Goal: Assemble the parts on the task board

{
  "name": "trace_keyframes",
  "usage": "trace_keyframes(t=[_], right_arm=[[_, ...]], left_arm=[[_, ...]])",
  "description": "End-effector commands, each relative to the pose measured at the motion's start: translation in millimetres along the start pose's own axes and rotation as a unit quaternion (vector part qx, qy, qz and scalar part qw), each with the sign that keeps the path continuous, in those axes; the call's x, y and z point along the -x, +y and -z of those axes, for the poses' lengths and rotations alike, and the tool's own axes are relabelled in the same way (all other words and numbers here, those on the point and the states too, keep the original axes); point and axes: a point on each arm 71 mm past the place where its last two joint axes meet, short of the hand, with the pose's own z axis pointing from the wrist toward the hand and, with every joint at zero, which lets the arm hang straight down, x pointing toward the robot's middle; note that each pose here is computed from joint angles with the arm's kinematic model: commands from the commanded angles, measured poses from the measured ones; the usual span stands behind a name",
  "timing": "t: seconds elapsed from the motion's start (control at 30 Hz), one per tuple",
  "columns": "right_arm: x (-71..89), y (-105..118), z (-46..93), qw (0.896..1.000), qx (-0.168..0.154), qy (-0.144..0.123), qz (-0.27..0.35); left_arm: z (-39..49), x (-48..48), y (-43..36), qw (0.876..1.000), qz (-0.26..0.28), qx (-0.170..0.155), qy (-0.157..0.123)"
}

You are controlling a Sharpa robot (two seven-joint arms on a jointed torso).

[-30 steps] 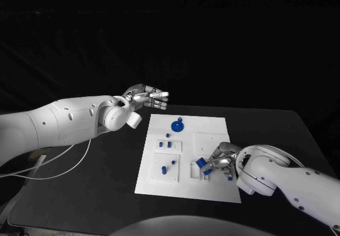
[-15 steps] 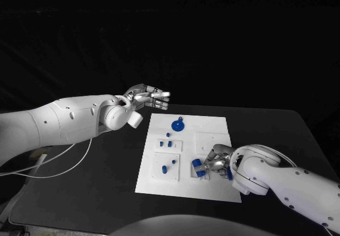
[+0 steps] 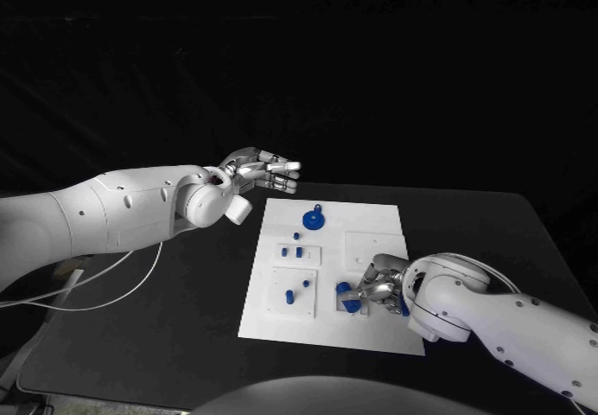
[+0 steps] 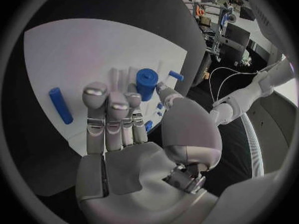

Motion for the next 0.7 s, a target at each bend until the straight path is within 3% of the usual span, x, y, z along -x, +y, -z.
trace_keyframes(t=[0.03,0.37,0.7], right_arm=[[-1.2,0,-0.6,1.000,-0.009,0.003,0.009],[-1.3,3,0.2,1.000,0.003,-0.002,0.001],[-0.6,-1,10.8,1.000,0.019,0.001,0.000]], left_arm=[[-0.5,-2.4,-0.6,1.000,0.001,0.000,0.010],[-0.3,-1.8,-0.1,1.000,0.000,0.002,0.010],[0.4,-0.2,0.5,1.000,-0.001,0.005,0.008]])
